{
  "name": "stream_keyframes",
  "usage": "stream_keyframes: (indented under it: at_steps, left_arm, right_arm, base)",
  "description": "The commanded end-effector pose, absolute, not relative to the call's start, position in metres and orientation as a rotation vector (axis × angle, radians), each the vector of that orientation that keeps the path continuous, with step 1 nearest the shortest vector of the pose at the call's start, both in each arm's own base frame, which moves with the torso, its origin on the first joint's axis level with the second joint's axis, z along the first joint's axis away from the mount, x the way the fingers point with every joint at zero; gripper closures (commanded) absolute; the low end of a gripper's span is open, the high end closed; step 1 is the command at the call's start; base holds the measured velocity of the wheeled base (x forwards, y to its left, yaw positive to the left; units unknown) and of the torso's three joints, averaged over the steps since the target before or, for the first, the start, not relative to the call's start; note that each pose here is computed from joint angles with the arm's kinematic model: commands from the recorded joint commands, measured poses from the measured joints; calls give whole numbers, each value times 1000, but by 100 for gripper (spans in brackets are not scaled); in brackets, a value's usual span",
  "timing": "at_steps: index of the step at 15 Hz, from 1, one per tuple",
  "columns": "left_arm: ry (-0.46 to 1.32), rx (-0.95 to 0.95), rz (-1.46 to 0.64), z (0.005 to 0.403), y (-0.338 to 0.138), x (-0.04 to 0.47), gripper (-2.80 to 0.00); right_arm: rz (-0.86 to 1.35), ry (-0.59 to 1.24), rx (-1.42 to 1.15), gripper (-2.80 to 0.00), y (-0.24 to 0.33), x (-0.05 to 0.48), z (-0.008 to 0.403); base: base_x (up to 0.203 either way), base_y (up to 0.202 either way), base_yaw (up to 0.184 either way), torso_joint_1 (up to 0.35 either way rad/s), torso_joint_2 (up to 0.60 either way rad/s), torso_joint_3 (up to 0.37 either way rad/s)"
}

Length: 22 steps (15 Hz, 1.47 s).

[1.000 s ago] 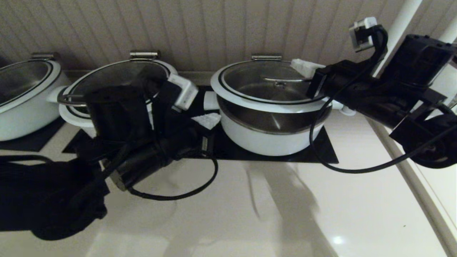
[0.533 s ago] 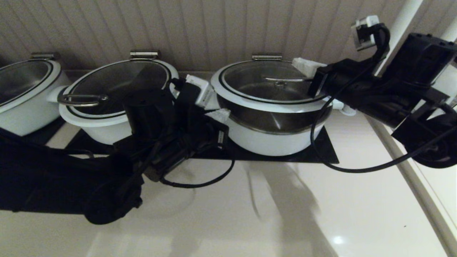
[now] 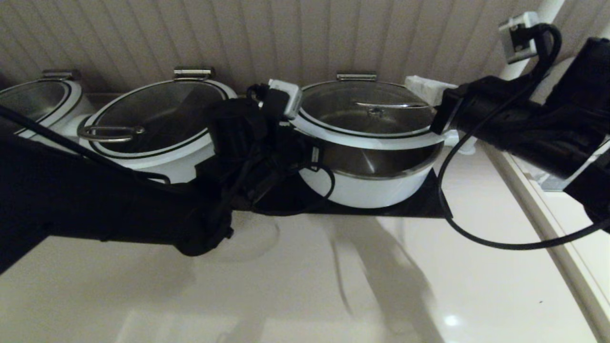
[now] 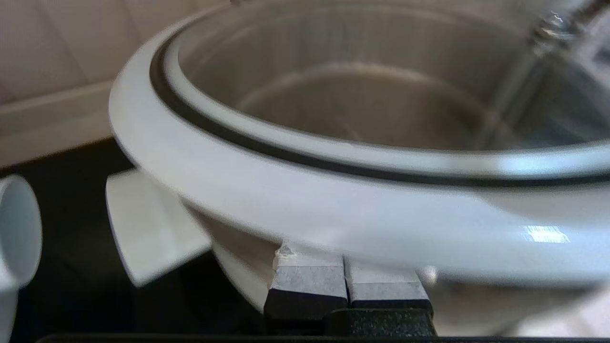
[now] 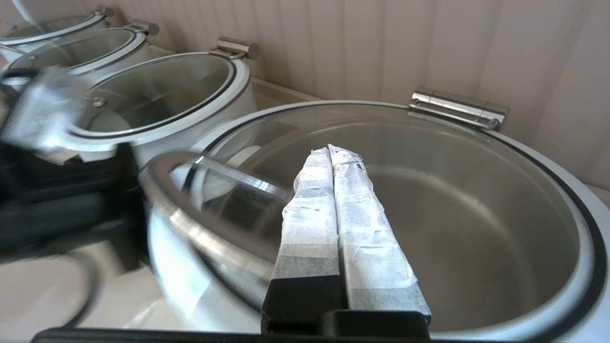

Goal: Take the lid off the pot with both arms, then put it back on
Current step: Hold the pot lid with the left arm

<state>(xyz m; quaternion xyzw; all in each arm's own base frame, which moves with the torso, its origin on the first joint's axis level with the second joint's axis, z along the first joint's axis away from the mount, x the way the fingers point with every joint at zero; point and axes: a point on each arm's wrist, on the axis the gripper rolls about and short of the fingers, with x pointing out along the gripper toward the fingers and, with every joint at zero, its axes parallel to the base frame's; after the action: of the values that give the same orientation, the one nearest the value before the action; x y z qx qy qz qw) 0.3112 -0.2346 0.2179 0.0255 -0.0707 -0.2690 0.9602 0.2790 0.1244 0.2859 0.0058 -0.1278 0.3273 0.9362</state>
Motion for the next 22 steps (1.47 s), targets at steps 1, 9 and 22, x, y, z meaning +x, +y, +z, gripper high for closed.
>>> stream_keyframes:
  at_steps: [1,9,22]
  left_arm:
    - [-158,45,-541,216,-241,320,0]
    - [-154,40,-543,215,-242,321,0]
    - [-158,39,-541,216,-241,321,0]
  right_arm:
    - [668,-287,13,0,118,264,297]
    - [700,-136,3,0,79,175,286]
    - [736,200,32,0,84,182,190]
  base:
    - [0,0,0,0,0,0]
    - [0,0,0,0,0,0]
    - [0,0,0,0,0,0]
